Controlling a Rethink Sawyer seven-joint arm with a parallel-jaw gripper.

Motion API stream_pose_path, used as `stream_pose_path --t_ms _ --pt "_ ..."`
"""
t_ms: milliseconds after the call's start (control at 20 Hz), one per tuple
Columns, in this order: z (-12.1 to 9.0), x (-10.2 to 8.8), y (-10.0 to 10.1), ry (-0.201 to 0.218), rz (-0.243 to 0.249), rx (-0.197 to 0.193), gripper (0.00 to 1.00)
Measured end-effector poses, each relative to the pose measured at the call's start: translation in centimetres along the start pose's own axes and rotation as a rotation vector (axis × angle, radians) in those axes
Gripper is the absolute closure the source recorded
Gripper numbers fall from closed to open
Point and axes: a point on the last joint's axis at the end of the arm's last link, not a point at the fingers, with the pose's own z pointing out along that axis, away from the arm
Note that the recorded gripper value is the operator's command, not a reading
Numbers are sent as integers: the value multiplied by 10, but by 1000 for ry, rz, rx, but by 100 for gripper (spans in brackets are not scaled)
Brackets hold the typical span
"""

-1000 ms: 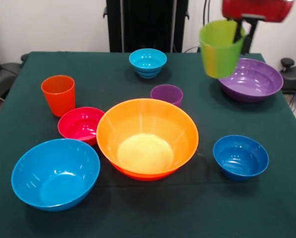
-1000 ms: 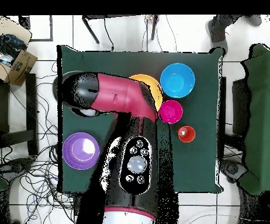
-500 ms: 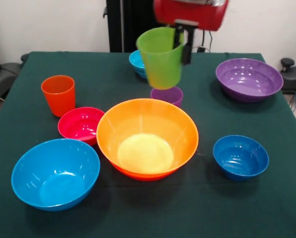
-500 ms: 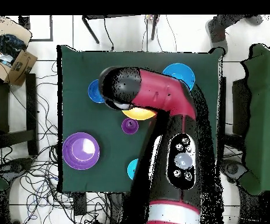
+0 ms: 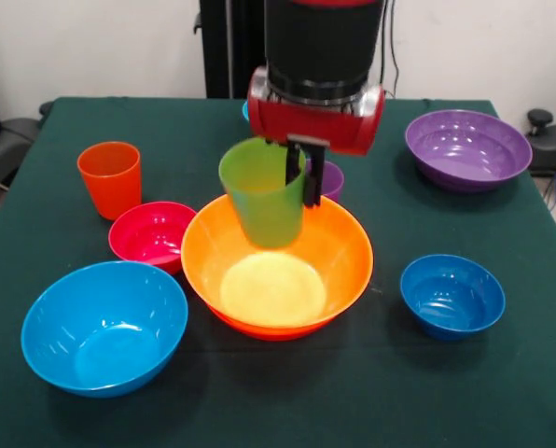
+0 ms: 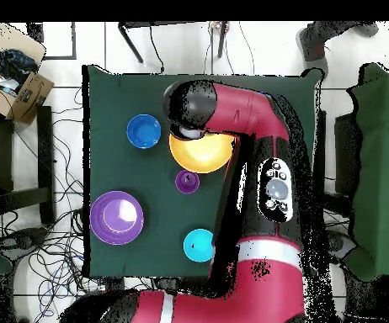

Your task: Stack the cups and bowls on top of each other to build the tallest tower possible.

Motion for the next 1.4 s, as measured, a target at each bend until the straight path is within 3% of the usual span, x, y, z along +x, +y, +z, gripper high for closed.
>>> stream_pose_path --t_ms 450,1000,1400 --pt "36 -22 9 6 -25 -19 100" --pt "58 -51 -19 1 -27 21 100" --pt "63 -63 -29 37 -21 40 100"
